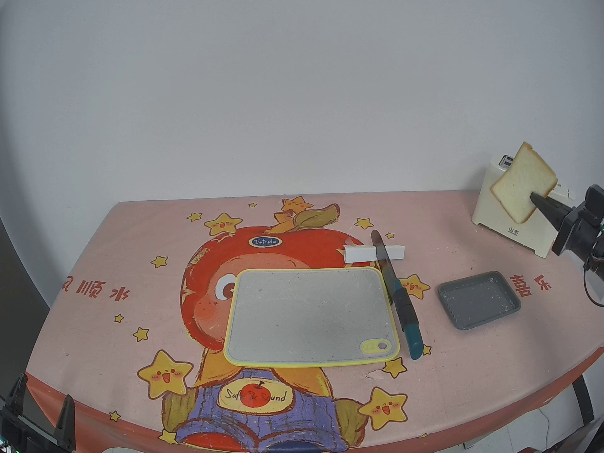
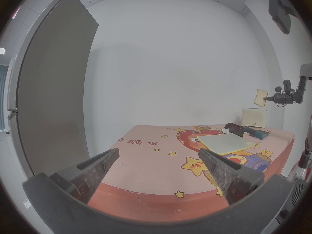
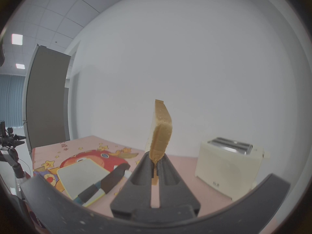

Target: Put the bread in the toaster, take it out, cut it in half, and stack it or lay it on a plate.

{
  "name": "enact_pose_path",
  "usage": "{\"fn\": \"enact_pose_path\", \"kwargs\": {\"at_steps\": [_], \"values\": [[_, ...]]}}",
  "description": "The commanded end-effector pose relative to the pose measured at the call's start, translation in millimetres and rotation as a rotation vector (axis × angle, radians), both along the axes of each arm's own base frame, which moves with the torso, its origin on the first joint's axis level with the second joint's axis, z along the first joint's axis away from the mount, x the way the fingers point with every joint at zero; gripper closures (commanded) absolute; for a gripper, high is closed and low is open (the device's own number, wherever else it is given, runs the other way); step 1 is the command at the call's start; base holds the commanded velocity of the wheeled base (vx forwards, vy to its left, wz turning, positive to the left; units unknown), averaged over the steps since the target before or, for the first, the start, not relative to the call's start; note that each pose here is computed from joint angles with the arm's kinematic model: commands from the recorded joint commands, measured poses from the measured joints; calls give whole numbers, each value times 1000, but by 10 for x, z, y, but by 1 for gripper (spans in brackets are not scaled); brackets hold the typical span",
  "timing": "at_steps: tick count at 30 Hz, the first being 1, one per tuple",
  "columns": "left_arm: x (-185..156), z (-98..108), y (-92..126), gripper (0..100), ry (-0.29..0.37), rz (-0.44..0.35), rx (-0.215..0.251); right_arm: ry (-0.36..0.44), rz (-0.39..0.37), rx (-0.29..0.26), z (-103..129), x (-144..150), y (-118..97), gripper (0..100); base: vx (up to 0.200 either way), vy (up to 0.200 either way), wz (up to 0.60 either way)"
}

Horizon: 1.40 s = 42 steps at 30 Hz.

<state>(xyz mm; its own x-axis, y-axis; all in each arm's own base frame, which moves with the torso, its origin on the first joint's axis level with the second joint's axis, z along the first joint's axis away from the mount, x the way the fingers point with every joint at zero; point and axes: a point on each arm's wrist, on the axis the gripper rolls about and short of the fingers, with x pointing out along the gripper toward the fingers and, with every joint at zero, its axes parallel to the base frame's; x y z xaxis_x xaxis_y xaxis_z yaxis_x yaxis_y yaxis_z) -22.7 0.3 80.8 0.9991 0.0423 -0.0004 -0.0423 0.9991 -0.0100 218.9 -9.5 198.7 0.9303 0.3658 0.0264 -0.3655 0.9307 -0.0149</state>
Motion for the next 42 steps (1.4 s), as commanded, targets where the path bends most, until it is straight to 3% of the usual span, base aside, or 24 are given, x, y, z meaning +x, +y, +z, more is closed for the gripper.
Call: {"fn": "enact_pose_path", "kwargs": {"at_steps": [1,4,16,34,42], "values": [[5,-51,0,0,7,1,-1,-48,3,3,66,-9,45,100,0,0,0],[5,-50,1,0,6,1,7,-56,-38,14,87,17,50,100,0,0,0],[7,-49,1,0,9,1,8,-45,-44,19,62,4,43,100,0,0,0],[7,-51,1,0,10,-1,2,-54,-48,20,83,6,27,100,0,-200,0],[7,-49,1,0,9,-1,2,-50,-62,18,75,10,-13,100,0,0,0]]}}
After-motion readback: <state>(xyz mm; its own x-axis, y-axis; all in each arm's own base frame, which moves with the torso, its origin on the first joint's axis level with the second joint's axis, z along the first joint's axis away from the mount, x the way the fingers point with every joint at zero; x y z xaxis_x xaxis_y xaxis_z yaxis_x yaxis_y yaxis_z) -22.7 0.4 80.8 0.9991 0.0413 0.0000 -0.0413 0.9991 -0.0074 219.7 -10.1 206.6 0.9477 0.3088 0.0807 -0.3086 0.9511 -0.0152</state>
